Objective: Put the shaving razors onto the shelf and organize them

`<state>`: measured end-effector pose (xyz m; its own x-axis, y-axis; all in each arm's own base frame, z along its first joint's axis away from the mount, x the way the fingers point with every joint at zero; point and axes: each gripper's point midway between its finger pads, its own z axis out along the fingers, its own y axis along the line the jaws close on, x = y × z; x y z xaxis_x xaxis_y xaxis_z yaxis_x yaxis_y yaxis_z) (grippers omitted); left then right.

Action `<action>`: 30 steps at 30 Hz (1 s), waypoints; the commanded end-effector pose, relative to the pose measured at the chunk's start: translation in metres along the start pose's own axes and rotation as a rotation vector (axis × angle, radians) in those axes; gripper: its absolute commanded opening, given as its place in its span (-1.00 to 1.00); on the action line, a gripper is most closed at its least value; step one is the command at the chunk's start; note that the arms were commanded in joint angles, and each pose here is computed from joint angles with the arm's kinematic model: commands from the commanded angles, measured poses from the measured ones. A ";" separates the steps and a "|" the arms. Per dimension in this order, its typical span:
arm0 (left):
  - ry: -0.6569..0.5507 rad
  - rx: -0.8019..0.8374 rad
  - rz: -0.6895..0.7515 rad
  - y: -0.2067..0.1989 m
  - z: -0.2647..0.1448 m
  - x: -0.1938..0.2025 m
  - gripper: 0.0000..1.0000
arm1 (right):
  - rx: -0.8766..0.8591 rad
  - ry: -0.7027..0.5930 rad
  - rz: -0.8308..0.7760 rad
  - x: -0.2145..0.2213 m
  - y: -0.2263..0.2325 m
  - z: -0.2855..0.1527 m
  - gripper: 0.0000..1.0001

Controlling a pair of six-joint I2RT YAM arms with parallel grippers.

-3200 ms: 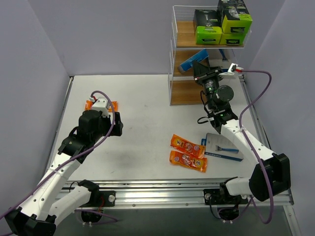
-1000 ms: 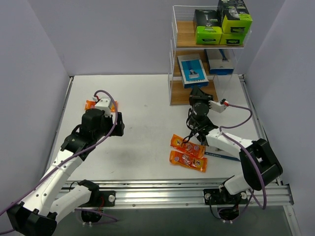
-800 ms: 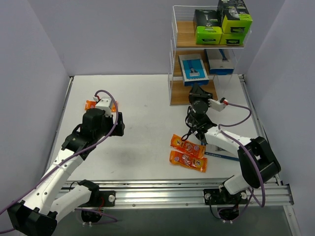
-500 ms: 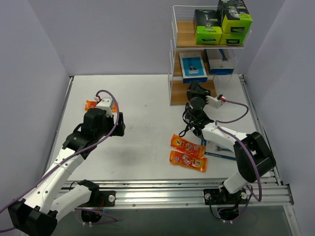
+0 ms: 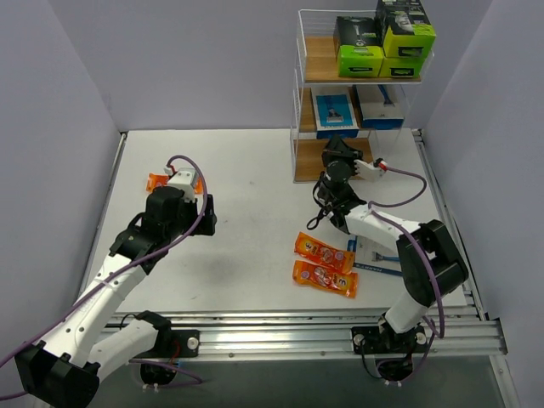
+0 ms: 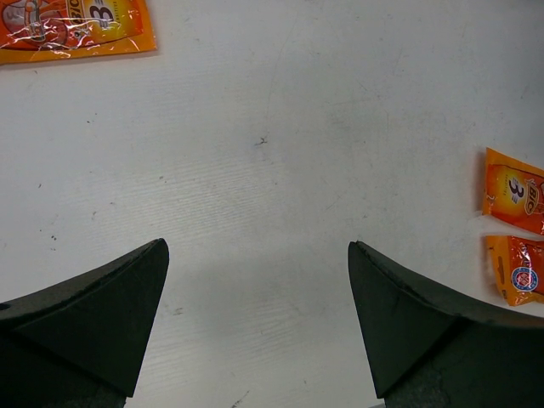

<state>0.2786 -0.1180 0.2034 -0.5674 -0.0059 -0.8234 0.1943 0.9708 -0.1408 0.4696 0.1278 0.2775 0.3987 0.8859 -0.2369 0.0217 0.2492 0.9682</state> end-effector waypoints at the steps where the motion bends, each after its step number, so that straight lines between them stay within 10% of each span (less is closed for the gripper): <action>1: -0.067 0.026 0.000 -0.008 -0.002 -0.022 0.92 | -0.030 -0.073 0.070 -0.015 0.025 0.011 -1.00; 30: -0.037 0.027 0.004 -0.009 0.006 -0.018 0.92 | -0.030 -0.089 0.084 -0.011 0.026 0.036 -1.00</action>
<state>0.2816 -0.1194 0.1927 -0.5952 0.0072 -0.8035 0.1897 0.9730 -0.1318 0.4949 0.1193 0.2800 0.4266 0.8751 -0.2284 0.0262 0.2404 0.9703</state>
